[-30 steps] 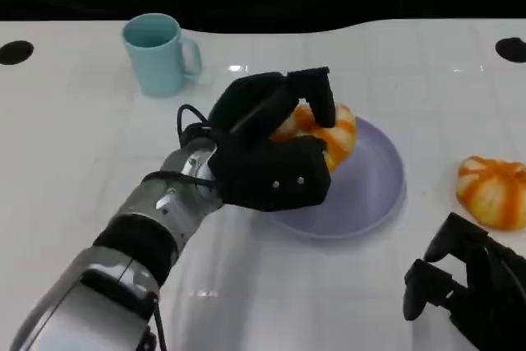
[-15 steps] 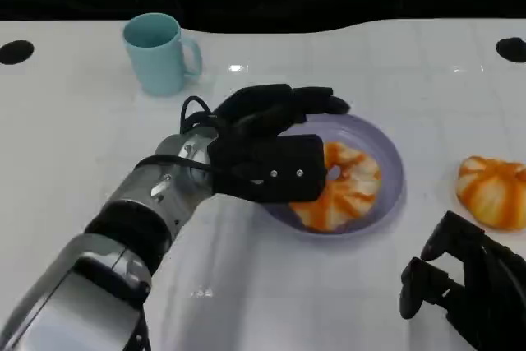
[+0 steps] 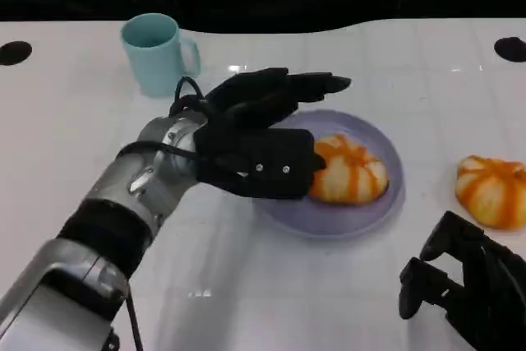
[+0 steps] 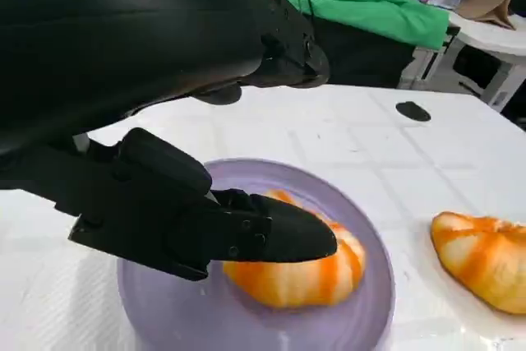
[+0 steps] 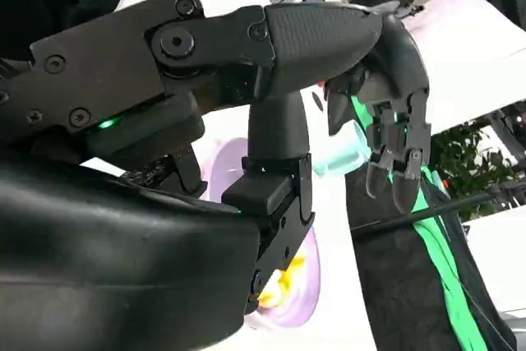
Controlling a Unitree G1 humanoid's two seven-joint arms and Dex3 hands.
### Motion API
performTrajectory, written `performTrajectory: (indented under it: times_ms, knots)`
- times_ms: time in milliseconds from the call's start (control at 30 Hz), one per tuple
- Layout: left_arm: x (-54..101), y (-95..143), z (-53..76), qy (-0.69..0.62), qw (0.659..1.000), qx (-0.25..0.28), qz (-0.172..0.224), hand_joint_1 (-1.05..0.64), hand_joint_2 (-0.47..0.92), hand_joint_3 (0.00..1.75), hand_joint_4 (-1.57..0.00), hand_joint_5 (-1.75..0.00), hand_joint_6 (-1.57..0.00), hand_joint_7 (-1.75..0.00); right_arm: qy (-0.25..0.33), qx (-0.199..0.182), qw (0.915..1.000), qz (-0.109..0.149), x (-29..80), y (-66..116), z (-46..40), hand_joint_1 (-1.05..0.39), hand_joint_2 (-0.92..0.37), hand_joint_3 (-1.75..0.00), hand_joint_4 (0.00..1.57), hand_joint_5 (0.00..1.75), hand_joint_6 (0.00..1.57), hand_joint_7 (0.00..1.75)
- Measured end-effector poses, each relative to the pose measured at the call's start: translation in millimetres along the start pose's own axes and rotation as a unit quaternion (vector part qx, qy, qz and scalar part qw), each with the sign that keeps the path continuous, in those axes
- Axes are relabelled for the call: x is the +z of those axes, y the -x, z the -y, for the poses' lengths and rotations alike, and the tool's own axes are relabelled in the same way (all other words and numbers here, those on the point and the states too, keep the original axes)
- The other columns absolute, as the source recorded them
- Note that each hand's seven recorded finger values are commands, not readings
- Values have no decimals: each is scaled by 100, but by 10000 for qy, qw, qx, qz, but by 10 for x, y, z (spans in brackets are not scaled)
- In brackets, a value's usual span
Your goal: Grasp the bread from the table and place it into the plate.
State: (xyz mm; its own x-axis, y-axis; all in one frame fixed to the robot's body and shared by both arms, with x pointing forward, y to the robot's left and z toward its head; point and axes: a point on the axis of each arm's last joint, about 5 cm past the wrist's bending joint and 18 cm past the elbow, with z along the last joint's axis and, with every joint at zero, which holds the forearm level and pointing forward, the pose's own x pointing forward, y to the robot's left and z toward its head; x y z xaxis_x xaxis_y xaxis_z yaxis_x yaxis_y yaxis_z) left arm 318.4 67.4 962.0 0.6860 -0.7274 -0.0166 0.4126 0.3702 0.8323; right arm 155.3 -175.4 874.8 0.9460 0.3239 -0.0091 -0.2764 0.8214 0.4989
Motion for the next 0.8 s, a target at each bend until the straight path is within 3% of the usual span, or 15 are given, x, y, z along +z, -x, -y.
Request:
performTrajectory:
  times_ms: [133,167,267,500,633,800]
  knots:
    - [-56,124,33,629,9978,149,120,-73,92,32,-10,-50,-29,-7,5,-5,10000,8,3,0,-3,-59,-92,-34,73,175,59,158]
    - [-70,161,35,892,9957,209,161,-70,92,31,-9,-65,-32,-7,6,-3,10000,9,4,0,-4,-58,-92,-37,73,175,58,159]
    - [-116,286,35,1760,9828,460,317,-69,92,33,-6,-85,-36,-6,48,-5,10000,2,4,-1,-5,-57,-92,-37,73,175,57,160]
    - [-165,518,92,2753,9559,844,583,-64,92,32,-15,-96,-45,-10,54,-9,10000,4,6,-2,-6,-58,-92,-36,74,175,58,159]
    - [-185,653,209,3161,9395,1155,641,-56,92,30,-27,-104,-53,-14,57,-8,10000,8,8,-1,-7,-59,-92,-36,74,175,60,159]
    - [-166,841,453,3817,9040,1802,675,-54,92,27,-48,-113,-71,-24,66,8,10000,2,12,-2,-6,-59,-92,-35,74,175,61,158]
